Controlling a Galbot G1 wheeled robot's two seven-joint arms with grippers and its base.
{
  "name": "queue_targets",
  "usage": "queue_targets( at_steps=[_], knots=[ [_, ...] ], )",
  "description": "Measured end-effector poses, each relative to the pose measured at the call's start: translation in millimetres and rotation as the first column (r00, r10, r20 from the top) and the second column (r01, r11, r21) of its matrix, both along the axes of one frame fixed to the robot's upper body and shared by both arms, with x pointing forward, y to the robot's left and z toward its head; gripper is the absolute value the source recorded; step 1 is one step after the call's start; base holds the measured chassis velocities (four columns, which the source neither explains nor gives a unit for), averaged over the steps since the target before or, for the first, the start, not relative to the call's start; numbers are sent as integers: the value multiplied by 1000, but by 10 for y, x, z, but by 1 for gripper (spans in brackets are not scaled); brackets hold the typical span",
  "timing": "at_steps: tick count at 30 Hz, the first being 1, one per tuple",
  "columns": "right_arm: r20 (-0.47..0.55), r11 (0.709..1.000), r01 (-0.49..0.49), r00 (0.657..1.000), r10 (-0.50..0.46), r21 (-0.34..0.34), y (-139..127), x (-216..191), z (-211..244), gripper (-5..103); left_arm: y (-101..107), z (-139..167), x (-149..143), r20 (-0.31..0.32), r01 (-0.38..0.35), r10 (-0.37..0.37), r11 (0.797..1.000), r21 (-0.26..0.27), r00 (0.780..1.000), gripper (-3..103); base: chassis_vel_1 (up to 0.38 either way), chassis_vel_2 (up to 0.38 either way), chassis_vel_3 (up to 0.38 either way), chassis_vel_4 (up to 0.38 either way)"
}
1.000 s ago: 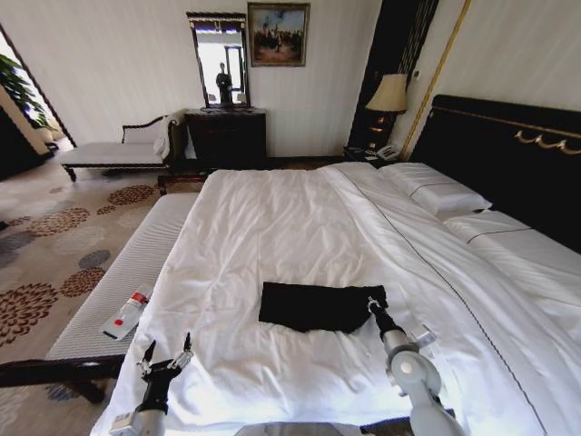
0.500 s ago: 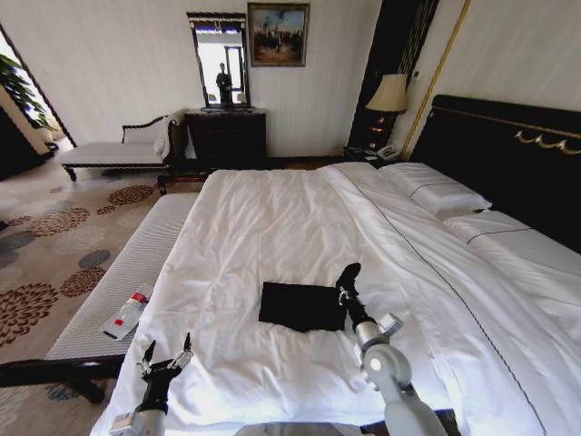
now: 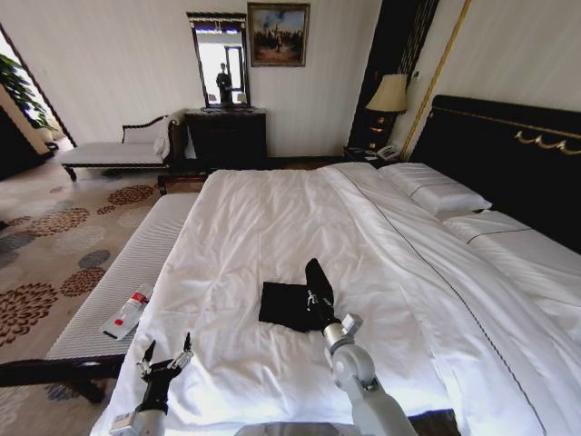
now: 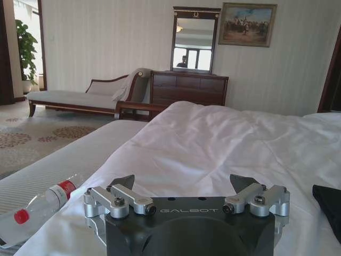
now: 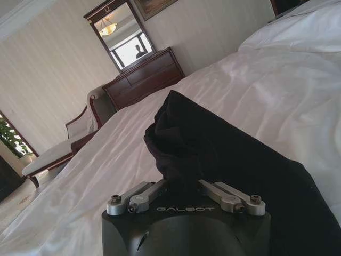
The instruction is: Fold the clothes on the bed.
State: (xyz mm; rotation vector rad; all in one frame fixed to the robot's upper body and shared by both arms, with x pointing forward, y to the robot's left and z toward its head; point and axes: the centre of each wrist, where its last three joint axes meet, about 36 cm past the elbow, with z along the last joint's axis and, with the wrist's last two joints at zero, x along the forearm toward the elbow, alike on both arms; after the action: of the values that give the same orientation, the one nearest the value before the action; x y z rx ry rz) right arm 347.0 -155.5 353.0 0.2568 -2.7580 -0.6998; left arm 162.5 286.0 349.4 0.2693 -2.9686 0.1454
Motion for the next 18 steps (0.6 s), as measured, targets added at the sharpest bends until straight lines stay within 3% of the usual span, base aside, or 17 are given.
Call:
queue_targets(
  at_steps=[18],
  knots=[
    [-29, 998, -53, 998, 54, 15, 325, 141, -241, 3, 0, 0, 0, 0, 0, 0, 1000, 0, 1000, 100, 0, 0, 0, 0]
  ],
)
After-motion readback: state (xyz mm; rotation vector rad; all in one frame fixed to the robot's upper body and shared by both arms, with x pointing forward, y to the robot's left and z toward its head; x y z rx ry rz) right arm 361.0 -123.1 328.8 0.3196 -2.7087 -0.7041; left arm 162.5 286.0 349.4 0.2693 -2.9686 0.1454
